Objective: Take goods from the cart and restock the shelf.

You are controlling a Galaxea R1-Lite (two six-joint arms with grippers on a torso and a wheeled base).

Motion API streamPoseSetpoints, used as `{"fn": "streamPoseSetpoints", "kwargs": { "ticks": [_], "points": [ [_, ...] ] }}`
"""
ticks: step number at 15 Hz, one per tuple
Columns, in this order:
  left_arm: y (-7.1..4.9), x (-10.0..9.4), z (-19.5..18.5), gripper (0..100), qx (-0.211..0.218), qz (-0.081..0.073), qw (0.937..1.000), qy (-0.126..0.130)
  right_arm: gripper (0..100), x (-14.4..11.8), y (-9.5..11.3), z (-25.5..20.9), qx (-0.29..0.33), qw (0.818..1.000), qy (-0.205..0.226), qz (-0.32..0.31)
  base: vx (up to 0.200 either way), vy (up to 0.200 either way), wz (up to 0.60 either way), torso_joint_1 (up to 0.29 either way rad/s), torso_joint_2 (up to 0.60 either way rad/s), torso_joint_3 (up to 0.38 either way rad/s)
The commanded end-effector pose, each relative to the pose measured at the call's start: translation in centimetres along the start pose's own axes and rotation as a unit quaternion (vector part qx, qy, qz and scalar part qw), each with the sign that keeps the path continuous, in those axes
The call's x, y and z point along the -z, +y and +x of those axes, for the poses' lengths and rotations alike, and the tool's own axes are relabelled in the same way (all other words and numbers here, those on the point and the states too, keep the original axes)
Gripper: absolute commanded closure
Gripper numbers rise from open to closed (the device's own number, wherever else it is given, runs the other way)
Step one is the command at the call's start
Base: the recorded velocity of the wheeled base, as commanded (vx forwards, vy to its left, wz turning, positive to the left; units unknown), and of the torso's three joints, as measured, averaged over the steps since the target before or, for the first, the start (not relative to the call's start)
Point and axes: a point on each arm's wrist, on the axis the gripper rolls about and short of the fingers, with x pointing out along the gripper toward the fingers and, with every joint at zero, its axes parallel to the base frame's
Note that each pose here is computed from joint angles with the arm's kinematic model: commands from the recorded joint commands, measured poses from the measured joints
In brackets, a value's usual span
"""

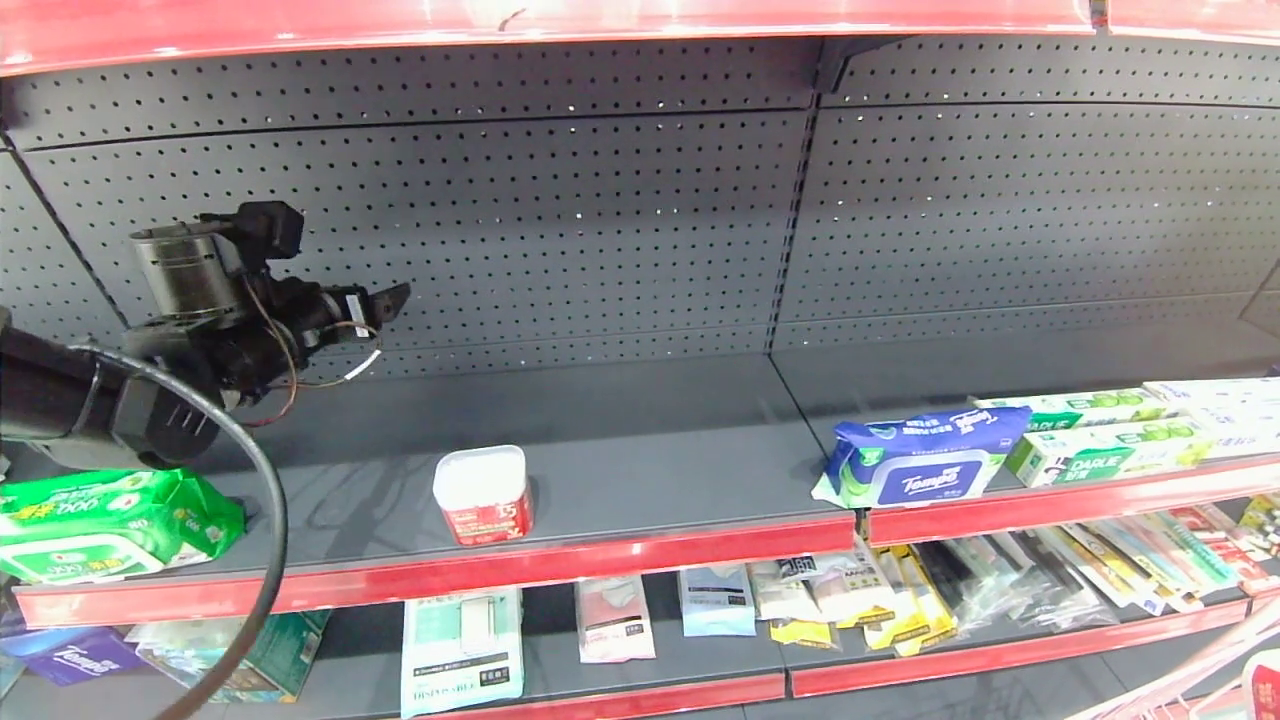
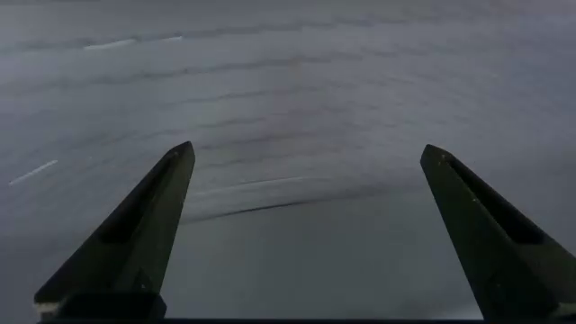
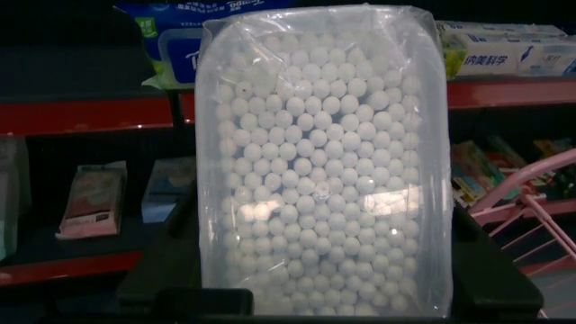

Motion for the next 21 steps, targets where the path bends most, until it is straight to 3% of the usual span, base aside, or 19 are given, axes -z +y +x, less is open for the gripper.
{"fn": "streamPoseSetpoints", "kwargs": {
  "ticks": [1,2,3,5,9,13,16,17,18,19,21],
  "points": [
    [0.5,-2.0,-5.6,0,-0.034,-0.006,0.9994,0.003,100,0.0,0.0,0.0,-0.004,1.0,-0.001,0.009,0.0,0.0,0.0,0.0,0.0,0.0],
    [0.5,-2.0,-6.6,0,-0.028,-0.005,0.9996,0.007,100,0.0,0.0,0.0,-0.003,1.0,0.0,0.011,0.0,0.0,0.0,0.0,0.0,0.0],
    [0.8,-2.2,-10.6,0,-0.011,-0.001,0.9999,0.014,100,0.0,0.0,0.0,-0.004,1.0,-0.001,0.013,0.0,0.0,0.0,0.0,0.0,0.0],
    [0.8,-1.6,-15.0,0,0.035,0.004,0.9993,0.014,100,0.0,0.1,0.0,-0.016,1.0,-0.001,0.012,0.0,0.0,0.0,0.0,0.0,0.0],
    [0.7,-1.4,-20.4,0,0.057,0.012,0.9983,-0.004,100,0.0,0.2,0.0,-0.043,0.999,-0.004,0.011,0.0,0.0,0.0,0.0,0.0,0.0],
    [0.5,-1.3,-24.8,0,0.081,0.01,0.9966,0.009,100,0.0,0.2,0.0,-0.053,0.998,-0.004,0.02,0.0,0.0,0.0,0.0,0.0,0.0],
    [0.3,0.0,-28.7,0,0.098,0.014,0.995,-0.012,100,0.0,0.2,0.2,-0.052,0.997,0.023,0.045,0.0,0.0,0.0,0.0,0.0,0.0],
    [0.1,0.8,-30.2,0,0.115,0.014,0.9932,-0.004,100,-0.5,0.2,0.3,-0.061,0.997,0.022,0.046,0.0,0.0,0.0,0.0,0.0,0.0],
    [-0.1,1.5,-32.2,0,0.136,0.013,0.9907,0.008,100,-3.2,-0.1,0.7,-0.072,0.996,0.023,0.044,0.0,0.0,0.0,0.0,0.0,0.0],
    [-0.2,2.5,-34.4,0,0.154,0.022,0.9877,0.02,100,-7.0,-0.4,2.3,-0.074,0.995,0.036,0.049,0.0,0.0,0.0,0.0,0.0,0.0],
    [-0.1,4.2,-37.1,0,0.177,0.042,0.9826,0.038,100,-10.1,-0.7,4.5,-0.079,0.994,0.059,0.044,0.0,0.0,0.0,0.0,0.0,0.0]
  ]
}}
